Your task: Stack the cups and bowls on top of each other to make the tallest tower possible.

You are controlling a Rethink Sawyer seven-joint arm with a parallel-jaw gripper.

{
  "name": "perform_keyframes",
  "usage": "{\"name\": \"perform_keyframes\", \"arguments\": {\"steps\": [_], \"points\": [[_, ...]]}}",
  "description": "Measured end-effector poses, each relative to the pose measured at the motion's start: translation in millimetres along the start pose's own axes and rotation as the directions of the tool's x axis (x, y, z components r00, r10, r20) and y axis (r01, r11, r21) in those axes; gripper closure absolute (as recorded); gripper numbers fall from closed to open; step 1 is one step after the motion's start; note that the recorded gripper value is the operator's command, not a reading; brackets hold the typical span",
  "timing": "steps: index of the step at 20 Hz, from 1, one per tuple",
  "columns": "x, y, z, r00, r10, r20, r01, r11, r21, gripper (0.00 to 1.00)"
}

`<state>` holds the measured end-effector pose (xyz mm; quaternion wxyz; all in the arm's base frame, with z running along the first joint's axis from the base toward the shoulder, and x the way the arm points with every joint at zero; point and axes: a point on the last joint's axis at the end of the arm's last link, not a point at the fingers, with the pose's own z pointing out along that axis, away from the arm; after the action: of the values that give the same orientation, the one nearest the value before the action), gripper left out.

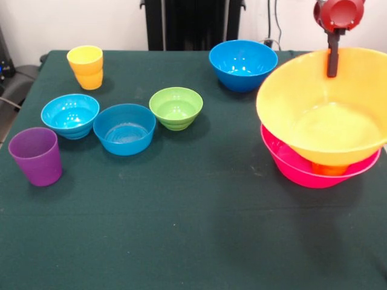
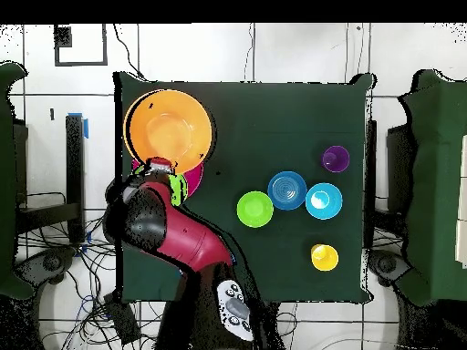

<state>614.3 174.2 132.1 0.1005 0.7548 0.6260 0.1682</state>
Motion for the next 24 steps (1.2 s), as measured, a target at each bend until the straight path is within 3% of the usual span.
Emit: {"name": "perform_keyframes", "arguments": {"steps": [4, 11, 24], "points": [[-7.4, -8, -19, 1.0000, -0.001, 0.004, 0.001, 1.0000, 0.000, 1.00], [7.4, -23, -42, 0.9994, -0.035, -0.005, 0.035, 0.9994, -0.005, 1.00], [9.7, -30, -51, 0.9990, -0.043, -0.008, 0.043, 0.9991, -0.004, 1.00]]}}
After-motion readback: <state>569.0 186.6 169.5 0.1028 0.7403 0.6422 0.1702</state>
